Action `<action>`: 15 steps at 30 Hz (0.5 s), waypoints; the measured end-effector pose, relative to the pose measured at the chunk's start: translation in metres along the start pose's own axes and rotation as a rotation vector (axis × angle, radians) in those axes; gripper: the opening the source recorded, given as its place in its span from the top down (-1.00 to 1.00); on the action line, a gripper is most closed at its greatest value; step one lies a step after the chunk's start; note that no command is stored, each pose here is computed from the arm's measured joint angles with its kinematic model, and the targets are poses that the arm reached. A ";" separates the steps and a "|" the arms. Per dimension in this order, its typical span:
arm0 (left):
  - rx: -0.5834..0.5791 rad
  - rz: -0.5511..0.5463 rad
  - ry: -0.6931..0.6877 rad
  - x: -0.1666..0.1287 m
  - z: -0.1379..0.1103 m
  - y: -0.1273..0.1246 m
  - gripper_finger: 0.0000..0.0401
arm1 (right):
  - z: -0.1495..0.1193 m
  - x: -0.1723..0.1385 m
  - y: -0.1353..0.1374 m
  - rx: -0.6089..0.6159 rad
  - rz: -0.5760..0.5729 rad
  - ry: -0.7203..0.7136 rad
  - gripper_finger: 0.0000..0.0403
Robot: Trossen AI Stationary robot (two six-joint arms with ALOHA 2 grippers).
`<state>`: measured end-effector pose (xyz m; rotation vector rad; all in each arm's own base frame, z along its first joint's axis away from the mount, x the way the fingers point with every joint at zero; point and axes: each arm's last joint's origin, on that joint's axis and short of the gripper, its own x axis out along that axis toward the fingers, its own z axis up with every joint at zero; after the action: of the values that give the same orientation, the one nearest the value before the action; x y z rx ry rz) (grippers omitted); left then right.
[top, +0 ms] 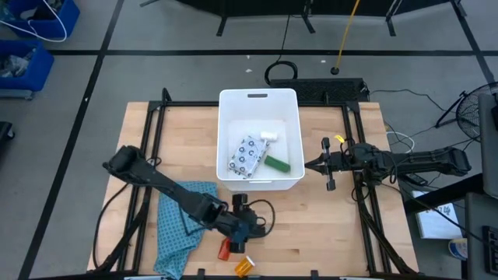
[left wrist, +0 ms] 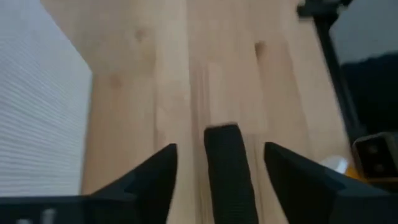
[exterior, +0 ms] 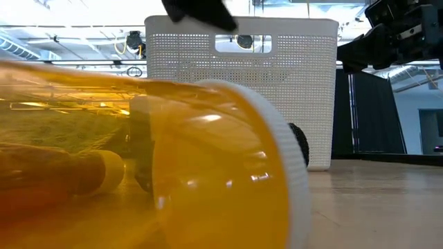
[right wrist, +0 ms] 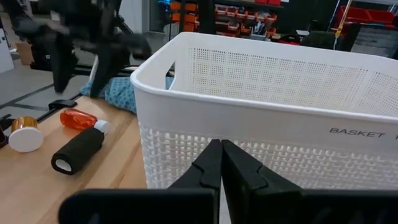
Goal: Pick & place medical supplies in basket/bin
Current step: Put the black bandage into the white bin
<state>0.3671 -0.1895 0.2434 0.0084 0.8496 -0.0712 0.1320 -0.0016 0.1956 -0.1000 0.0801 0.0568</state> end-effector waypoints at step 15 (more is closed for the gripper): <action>-0.004 -0.141 0.172 0.073 -0.026 0.004 -0.87 | -0.008 0.000 0.001 -0.013 -0.003 -0.006 1.00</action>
<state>0.3959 -0.1893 0.1711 -0.0497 1.0212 -0.2041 0.1313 -0.0018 0.1873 -0.1125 0.0733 0.0543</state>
